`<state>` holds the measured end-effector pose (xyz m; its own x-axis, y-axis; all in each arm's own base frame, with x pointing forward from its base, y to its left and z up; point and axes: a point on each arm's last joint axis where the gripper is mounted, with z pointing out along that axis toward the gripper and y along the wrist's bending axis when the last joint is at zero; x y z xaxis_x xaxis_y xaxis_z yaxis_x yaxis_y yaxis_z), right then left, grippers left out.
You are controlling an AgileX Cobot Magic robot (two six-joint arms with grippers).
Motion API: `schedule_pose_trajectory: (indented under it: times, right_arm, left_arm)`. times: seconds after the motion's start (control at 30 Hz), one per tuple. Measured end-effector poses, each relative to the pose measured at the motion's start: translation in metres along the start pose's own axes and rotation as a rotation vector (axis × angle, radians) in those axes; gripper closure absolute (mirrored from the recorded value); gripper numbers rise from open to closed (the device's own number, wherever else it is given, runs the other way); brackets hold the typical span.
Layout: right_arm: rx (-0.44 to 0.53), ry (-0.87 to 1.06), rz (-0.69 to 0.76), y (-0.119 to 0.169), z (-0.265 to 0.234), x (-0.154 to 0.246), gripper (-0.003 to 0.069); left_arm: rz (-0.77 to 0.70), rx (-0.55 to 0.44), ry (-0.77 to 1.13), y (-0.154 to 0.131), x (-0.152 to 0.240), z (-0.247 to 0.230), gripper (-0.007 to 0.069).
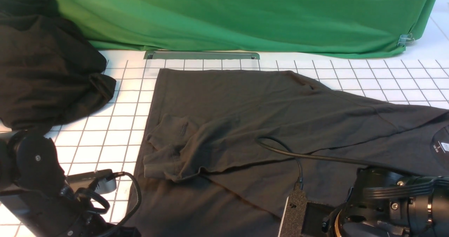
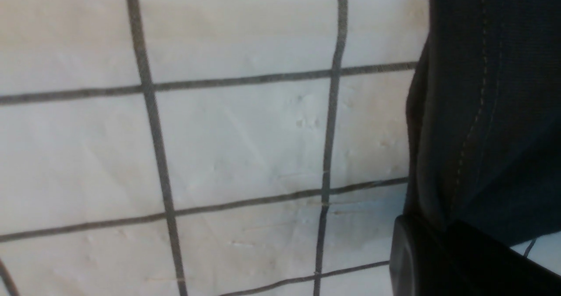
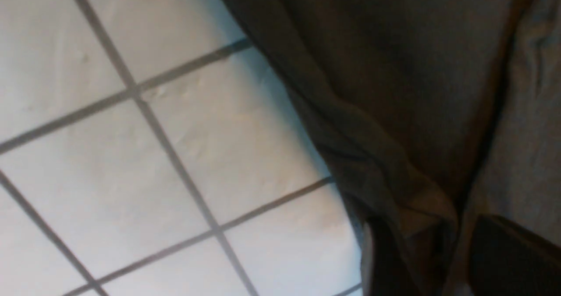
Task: Fold a long-sleeved shirt over a white checkered tablecloth.
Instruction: 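Grasp the near edge of the shirt at its hem and shoulder corners, then fold the black garment in half by bringing its near edge over to the far edge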
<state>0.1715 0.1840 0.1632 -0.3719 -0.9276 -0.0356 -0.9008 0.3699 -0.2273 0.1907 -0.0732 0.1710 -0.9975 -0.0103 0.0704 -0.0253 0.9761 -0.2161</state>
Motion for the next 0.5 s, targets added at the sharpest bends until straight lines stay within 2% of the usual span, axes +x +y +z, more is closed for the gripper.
schedule_pose_trajectory:
  times: [0.23,0.3,0.43,0.5]
  right_arm:
    - [-0.008,0.043,-0.01,0.001,0.011,-0.002,0.0407]
    - [-0.01,0.05,-0.009,0.001,0.012,-0.003,0.0438]
    - [-0.001,0.049,-0.015,0.0,0.011,-0.004,0.0587]
    - [0.001,0.05,-0.013,0.0,0.01,-0.004,0.0624]
  left_arm:
    - [0.002,0.0,-0.005,0.0,0.0,0.0,0.0606]
    - [0.004,0.0,-0.006,0.0,-0.001,0.0,0.0606]
    - [0.029,0.002,0.001,-0.001,-0.002,-0.003,0.0606]
    - [0.042,0.006,0.005,-0.004,-0.004,-0.007,0.0606]
